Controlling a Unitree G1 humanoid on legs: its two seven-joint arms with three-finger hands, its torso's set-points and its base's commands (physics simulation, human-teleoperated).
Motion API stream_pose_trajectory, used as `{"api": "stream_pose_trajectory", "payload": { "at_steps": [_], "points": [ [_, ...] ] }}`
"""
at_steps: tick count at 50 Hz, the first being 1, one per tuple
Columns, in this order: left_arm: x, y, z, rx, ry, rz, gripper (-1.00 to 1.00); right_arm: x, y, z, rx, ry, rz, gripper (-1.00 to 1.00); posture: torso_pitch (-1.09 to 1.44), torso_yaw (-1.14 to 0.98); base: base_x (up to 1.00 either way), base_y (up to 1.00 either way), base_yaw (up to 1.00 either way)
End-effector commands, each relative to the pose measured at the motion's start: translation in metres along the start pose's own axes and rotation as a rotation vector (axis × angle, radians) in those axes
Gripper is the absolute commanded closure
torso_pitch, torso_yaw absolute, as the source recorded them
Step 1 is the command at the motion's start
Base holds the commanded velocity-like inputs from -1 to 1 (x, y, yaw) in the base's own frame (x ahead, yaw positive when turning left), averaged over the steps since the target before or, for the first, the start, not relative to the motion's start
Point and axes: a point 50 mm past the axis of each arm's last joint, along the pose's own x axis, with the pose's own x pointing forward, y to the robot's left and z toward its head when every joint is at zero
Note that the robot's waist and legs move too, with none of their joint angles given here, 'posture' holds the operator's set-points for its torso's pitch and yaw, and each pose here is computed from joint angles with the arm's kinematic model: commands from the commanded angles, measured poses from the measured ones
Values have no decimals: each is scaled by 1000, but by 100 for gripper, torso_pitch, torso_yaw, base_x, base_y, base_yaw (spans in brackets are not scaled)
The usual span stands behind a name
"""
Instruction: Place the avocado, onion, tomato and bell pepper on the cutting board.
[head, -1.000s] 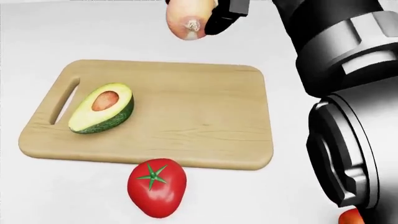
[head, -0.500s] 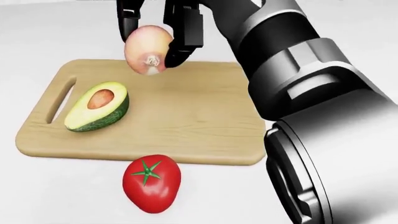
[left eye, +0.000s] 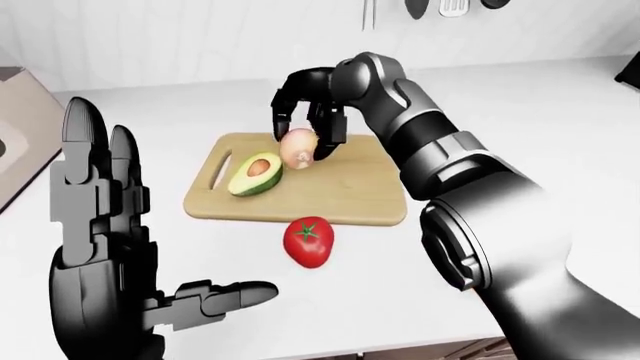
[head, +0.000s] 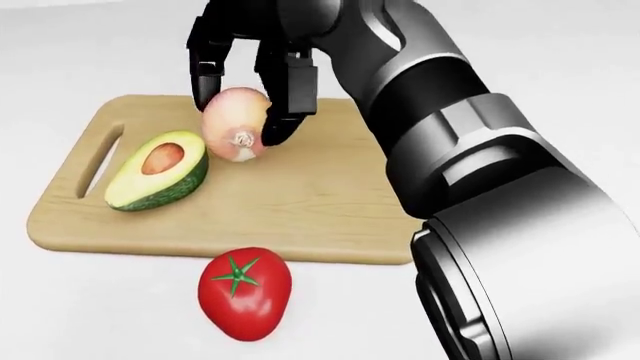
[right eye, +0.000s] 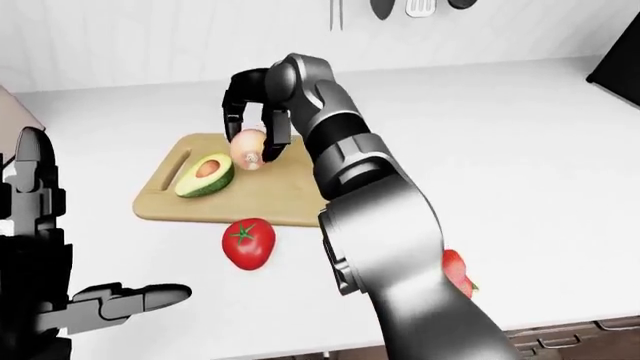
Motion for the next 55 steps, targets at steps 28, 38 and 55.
{"api": "stream_pose_trajectory", "payload": {
  "at_steps": [28,38,55],
  "points": [
    [-1,0,11,4,-64,7,-100,-80,-91,8,-94,63,-273,-100,0,0,0,0,0],
    [-2,-2,12,2,-66,1,-100,-112,-111,10,-175,108,-266,-100,0,0,0,0,0],
    [-1,-2,11,4,-66,5,-100,-199,-114,4,-206,206,-323,-100,0,0,0,0,0]
  ]
}}
